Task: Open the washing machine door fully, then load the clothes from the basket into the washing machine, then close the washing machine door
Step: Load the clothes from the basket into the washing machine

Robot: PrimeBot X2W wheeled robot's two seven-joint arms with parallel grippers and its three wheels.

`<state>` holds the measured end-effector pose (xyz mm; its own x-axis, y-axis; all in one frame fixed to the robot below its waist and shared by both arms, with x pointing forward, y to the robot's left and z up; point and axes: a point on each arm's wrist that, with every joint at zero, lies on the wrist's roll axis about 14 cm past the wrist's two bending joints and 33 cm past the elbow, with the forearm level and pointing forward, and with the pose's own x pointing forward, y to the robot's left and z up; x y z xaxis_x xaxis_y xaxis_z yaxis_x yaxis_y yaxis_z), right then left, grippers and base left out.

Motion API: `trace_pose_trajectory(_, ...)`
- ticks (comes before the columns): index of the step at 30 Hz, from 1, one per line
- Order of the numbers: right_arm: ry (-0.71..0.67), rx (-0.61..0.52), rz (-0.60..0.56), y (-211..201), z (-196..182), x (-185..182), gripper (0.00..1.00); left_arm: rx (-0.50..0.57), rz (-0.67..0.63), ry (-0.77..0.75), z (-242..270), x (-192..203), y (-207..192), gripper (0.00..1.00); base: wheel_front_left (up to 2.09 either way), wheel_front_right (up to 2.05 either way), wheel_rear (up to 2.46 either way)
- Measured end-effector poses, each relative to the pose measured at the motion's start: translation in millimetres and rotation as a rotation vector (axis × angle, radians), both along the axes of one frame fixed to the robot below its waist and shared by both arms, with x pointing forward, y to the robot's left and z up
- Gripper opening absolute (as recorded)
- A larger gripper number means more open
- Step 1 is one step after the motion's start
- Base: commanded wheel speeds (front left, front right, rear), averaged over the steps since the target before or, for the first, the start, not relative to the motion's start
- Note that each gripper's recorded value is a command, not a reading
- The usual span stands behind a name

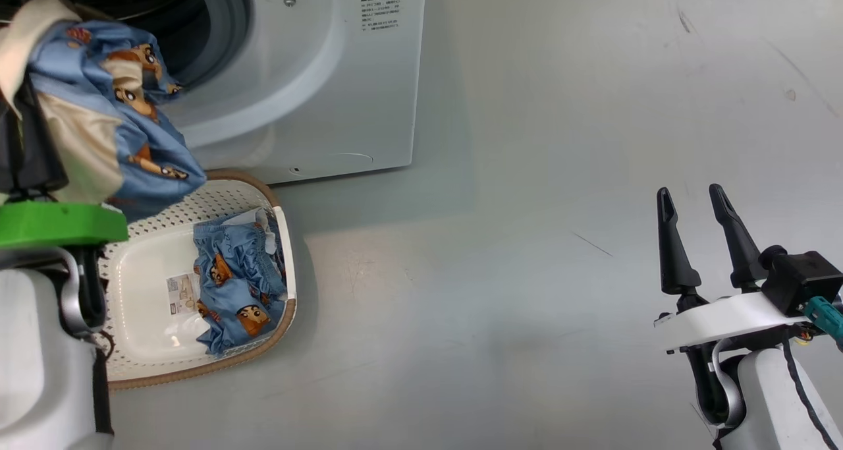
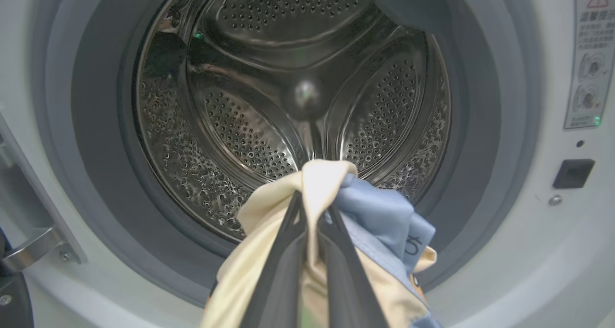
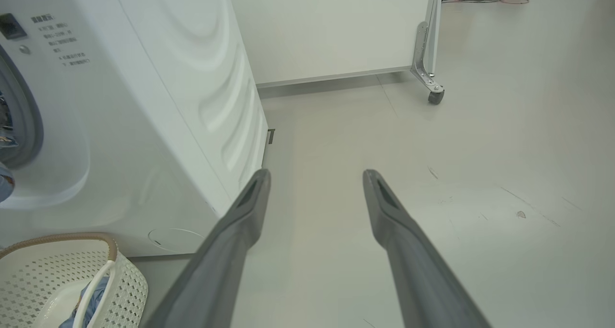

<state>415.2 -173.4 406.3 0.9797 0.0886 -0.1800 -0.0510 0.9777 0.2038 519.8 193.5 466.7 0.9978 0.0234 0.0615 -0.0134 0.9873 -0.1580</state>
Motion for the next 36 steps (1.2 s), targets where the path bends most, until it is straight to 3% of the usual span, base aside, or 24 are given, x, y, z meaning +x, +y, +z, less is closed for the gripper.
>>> trace_pose_trajectory(12, 0.059, -0.01, -0.032, -11, -23, 2, 1.0, 0.035, -0.033, 0.019, -6, 60, -2, 0.0, 0.0, 0.0, 0.0)
trace_pose_trajectory(36, 0.204, 0.041, -0.027, 2, -86, 8, 1.0, 0.014, -0.066, 0.281, -76, 142, -2, 0.0, 0.0, 0.0, 0.0)
